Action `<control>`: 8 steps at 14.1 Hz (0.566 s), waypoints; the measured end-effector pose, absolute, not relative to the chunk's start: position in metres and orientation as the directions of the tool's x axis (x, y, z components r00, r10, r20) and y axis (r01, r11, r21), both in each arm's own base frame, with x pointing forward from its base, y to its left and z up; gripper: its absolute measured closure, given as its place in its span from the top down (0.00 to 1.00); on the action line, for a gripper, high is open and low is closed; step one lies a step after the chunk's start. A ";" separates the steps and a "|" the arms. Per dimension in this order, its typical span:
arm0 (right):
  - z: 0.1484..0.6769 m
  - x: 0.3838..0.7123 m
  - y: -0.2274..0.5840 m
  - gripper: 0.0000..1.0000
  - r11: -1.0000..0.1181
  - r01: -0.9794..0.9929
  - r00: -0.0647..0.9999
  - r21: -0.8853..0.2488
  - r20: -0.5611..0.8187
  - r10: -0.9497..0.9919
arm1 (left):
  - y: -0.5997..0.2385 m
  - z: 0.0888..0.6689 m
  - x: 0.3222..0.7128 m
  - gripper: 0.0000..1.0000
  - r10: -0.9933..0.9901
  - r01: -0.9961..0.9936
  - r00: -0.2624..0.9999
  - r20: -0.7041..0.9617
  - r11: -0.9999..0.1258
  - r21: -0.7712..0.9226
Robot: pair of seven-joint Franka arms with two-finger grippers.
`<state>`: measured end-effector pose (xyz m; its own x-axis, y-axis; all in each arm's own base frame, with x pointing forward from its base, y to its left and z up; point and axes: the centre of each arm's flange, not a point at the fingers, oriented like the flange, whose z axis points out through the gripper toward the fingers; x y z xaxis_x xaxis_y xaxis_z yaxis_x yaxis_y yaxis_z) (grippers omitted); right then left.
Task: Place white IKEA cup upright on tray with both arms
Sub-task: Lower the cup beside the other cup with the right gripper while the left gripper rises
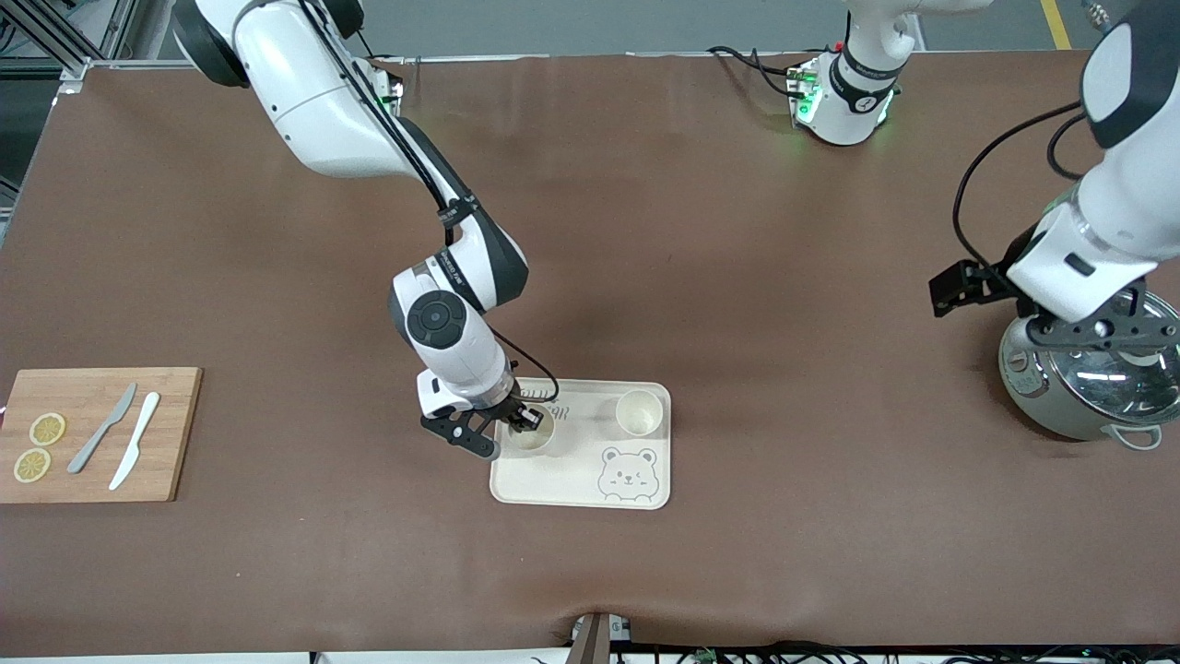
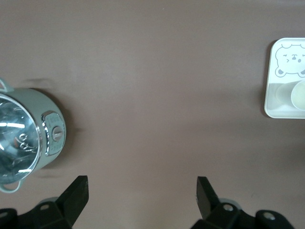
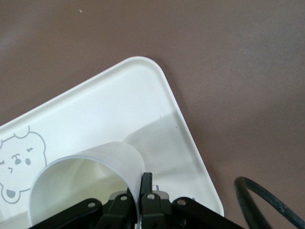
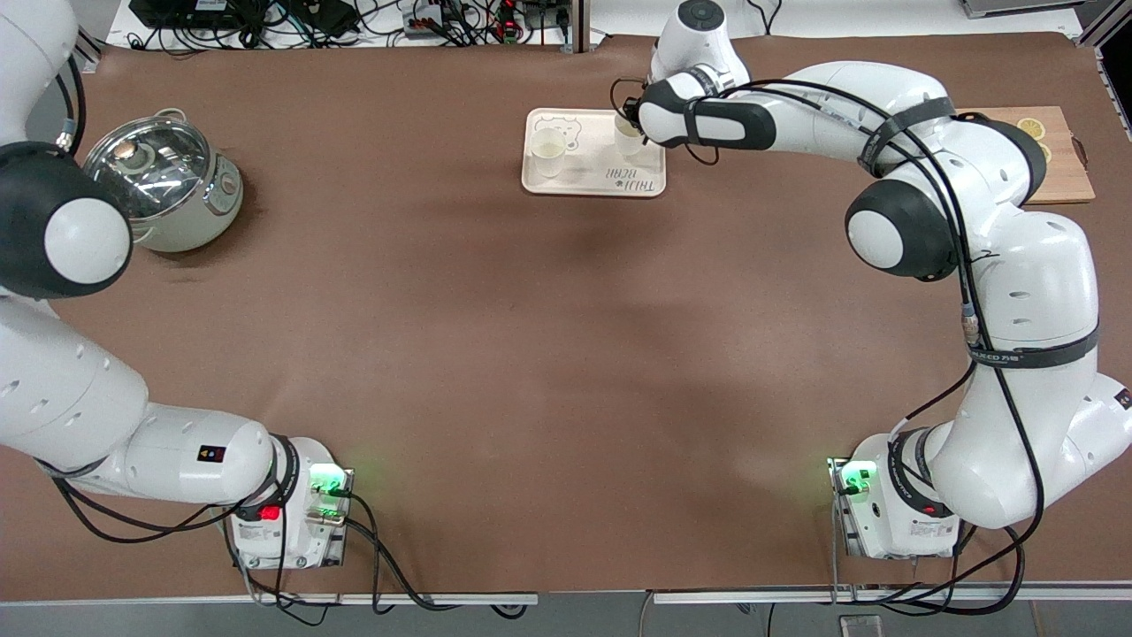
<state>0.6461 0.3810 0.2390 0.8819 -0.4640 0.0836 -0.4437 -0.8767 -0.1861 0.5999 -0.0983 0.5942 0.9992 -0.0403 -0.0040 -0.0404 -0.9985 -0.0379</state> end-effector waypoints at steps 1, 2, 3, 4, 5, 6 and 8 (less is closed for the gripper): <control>0.233 0.644 0.384 0.04 -0.875 -0.446 0.881 -0.187 0.084 -0.466 | -0.095 0.601 0.593 1.00 -0.036 -0.036 0.999 0.001 -0.999 -0.039; 0.227 0.643 0.387 0.04 -0.874 -0.447 0.879 -0.189 0.085 -0.468 | -0.090 0.608 0.585 1.00 -0.028 -0.028 1.000 0.006 -0.999 -0.040; 0.223 0.641 0.389 0.04 -0.874 -0.448 0.879 -0.188 0.084 -0.469 | -0.085 0.614 0.577 1.00 -0.021 -0.021 1.000 0.010 -0.999 -0.041; 0.220 0.640 0.390 0.04 -0.874 -0.449 0.879 -0.187 0.083 -0.469 | -0.081 0.619 0.568 1.00 -0.017 -0.017 1.000 0.014 -0.999 -0.042; 0.219 0.640 0.391 0.04 -0.874 -0.448 0.879 -0.189 0.085 -0.469 | -0.080 0.624 0.560 1.00 -0.016 -0.016 1.000 0.018 -0.999 -0.043; 0.219 0.640 0.391 0.04 -0.874 -0.447 0.879 -0.192 0.086 -0.469 | -0.080 0.630 0.552 1.00 -0.017 -0.016 1.000 0.024 -0.999 -0.041; 0.219 0.640 0.392 0.04 -0.874 -0.447 0.879 -0.192 0.087 -0.469 | -0.079 0.641 0.537 1.00 -0.016 -0.015 1.000 0.027 -0.999 -0.035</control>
